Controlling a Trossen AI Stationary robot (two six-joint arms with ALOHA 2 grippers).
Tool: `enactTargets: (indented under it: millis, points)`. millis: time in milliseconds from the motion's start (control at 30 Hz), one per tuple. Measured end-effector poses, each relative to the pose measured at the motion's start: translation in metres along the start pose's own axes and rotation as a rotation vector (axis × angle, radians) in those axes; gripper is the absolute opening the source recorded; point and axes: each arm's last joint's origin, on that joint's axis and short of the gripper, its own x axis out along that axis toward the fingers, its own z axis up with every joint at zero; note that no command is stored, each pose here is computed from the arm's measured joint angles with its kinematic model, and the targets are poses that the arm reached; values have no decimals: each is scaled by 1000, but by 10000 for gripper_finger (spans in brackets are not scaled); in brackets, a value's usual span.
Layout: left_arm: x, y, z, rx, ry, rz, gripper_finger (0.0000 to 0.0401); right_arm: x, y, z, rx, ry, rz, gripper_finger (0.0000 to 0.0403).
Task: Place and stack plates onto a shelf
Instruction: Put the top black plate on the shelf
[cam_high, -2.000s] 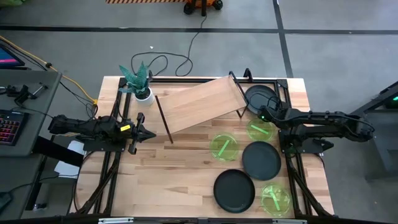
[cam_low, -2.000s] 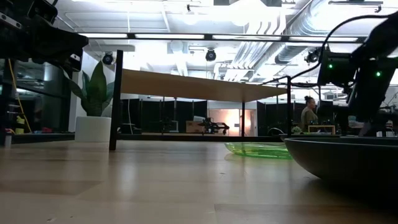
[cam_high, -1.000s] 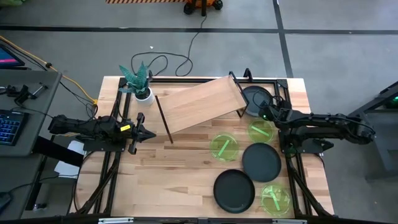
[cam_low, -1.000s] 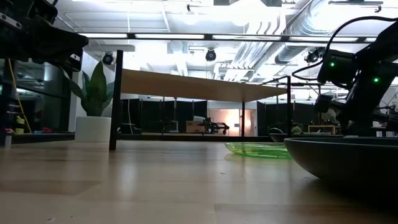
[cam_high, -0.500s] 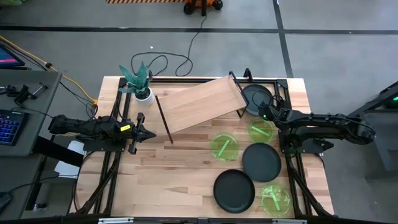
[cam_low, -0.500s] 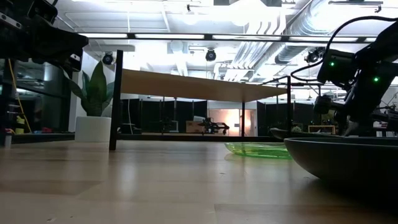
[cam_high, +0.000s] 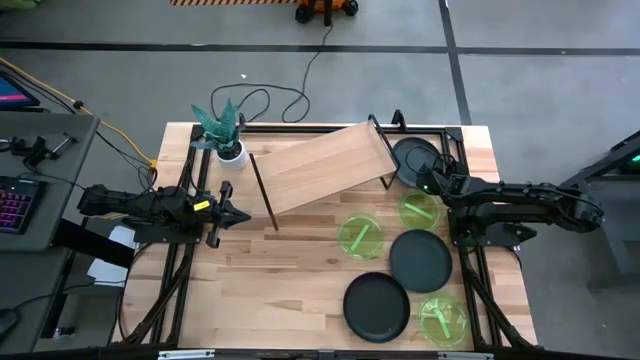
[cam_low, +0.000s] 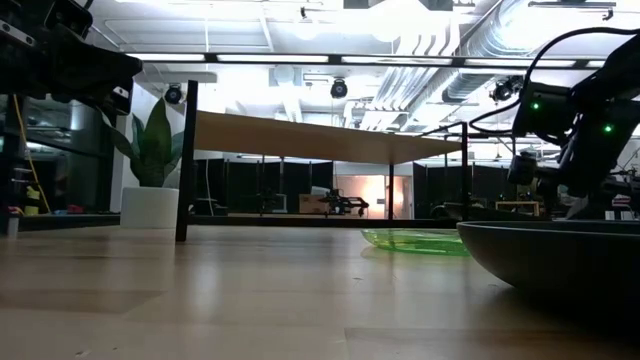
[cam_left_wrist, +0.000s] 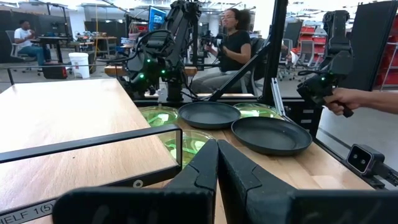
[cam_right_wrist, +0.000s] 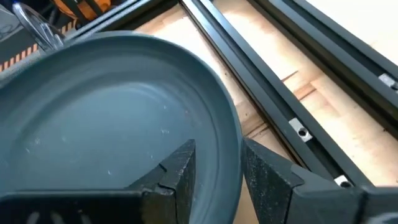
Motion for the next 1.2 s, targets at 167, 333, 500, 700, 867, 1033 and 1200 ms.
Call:
enactTargets:
  millis: [167, 333, 500, 700, 867, 1033, 1200]
  points:
    - [0, 0, 0, 0, 0, 0, 0, 0, 1, 0, -1, -8, 8, 124]
    - [0, 0, 0, 0, 0, 0, 0, -3, 3, 3, 7, -8, 22, 124]
    - [0, 0, 0, 0, 0, 0, 0, -14, 15, 15, -63, -14, 18, 124]
    - [0, 0, 0, 0, 0, 0, 0, -19, 12, 20, -110, -5, -60, 124]
    - [0, 0, 0, 0, 0, 0, 0, -12, 2, 10, -64, 37, -83, 124]
    - [0, 0, 0, 0, 0, 0, 0, -6, 5, 0, 21, 32, 16, 124]
    - [0, 0, 0, 0, 0, 0, 0, -3, 2, -4, -5, 34, -15, 124]
